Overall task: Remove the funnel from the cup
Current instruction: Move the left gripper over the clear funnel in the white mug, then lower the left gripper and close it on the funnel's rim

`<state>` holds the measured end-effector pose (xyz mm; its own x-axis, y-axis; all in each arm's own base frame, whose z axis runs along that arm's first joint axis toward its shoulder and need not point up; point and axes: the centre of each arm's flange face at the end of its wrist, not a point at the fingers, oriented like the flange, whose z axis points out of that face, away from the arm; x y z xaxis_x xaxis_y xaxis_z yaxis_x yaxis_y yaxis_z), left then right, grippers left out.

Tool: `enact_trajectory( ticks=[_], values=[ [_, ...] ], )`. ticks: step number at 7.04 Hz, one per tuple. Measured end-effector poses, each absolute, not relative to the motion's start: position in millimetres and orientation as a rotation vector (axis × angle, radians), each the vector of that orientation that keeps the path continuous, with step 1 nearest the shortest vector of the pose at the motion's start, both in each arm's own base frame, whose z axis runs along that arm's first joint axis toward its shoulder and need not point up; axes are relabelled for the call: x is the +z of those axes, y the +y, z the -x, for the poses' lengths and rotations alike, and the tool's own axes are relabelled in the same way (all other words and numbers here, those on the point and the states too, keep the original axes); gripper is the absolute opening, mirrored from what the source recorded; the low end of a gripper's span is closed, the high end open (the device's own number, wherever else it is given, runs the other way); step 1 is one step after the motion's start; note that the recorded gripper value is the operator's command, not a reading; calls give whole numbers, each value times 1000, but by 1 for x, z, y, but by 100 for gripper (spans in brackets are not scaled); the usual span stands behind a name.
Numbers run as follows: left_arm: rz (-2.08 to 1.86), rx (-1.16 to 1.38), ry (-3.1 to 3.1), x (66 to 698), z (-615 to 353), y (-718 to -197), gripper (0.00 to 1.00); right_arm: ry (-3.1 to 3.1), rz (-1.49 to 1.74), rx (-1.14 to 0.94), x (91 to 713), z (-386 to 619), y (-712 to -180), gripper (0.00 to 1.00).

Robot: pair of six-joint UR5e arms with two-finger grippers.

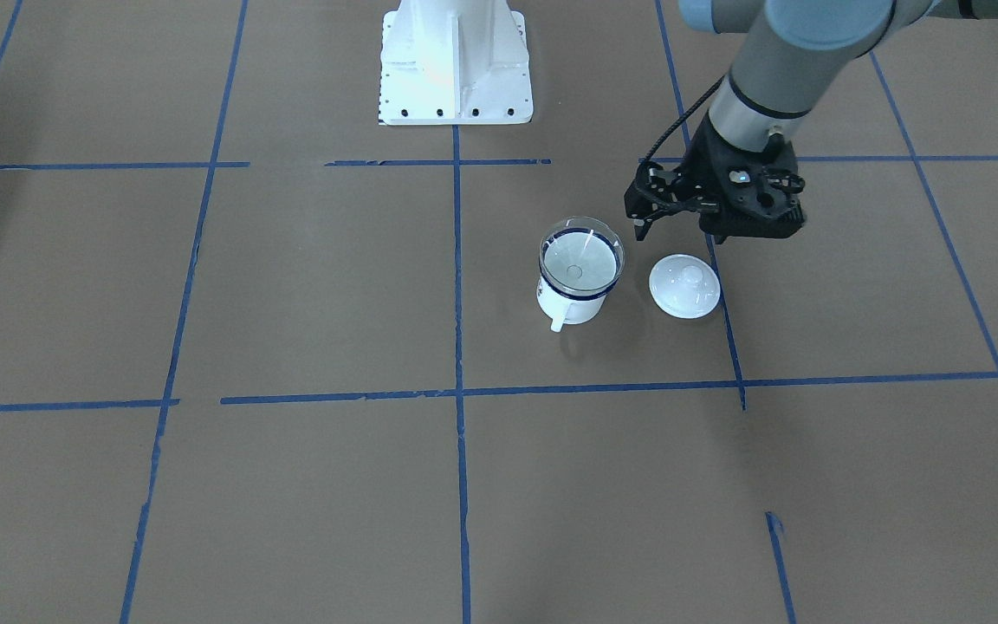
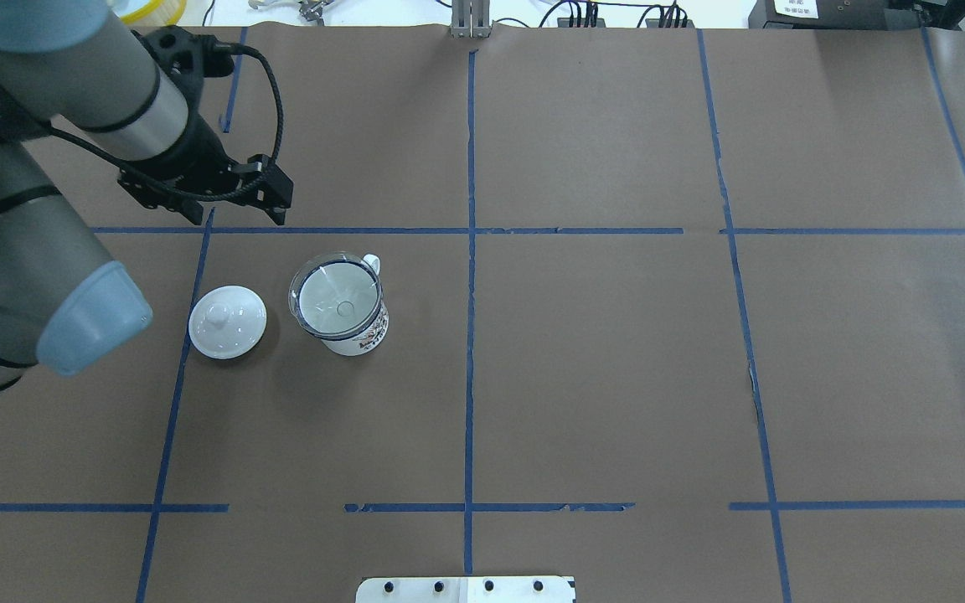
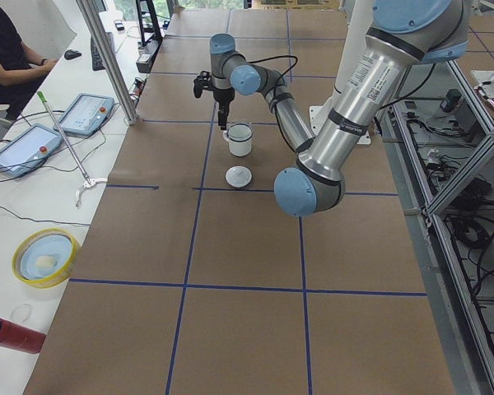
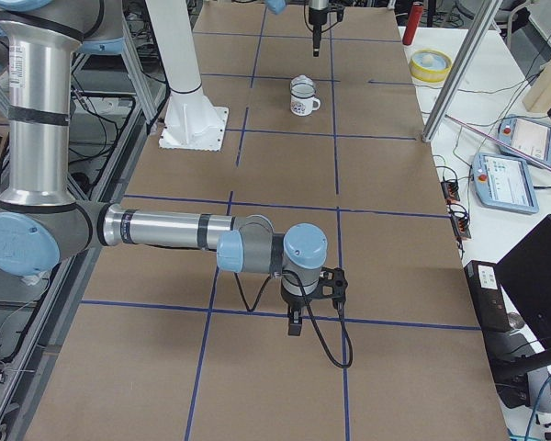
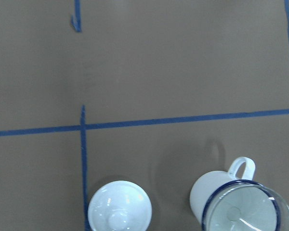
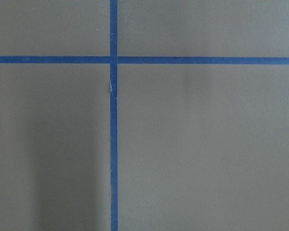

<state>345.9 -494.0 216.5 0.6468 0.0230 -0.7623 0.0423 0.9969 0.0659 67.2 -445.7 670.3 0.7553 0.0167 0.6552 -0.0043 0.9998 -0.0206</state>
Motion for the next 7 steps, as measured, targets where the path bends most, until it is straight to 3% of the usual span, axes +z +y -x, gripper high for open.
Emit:
enact_trajectory(
  ticks=[2,3,7],
  values=[
    [-87,-49,860,234,-384,-496,98,-715,17,11,670,-67,-446,100],
    [-91,-52,850,242,-394,-496,90,-715,17,11,670,-67,-446,100],
    [-73,-36,828,258,-432,-480,43,-715,18,11,670,-67,-446,100]
  ],
)
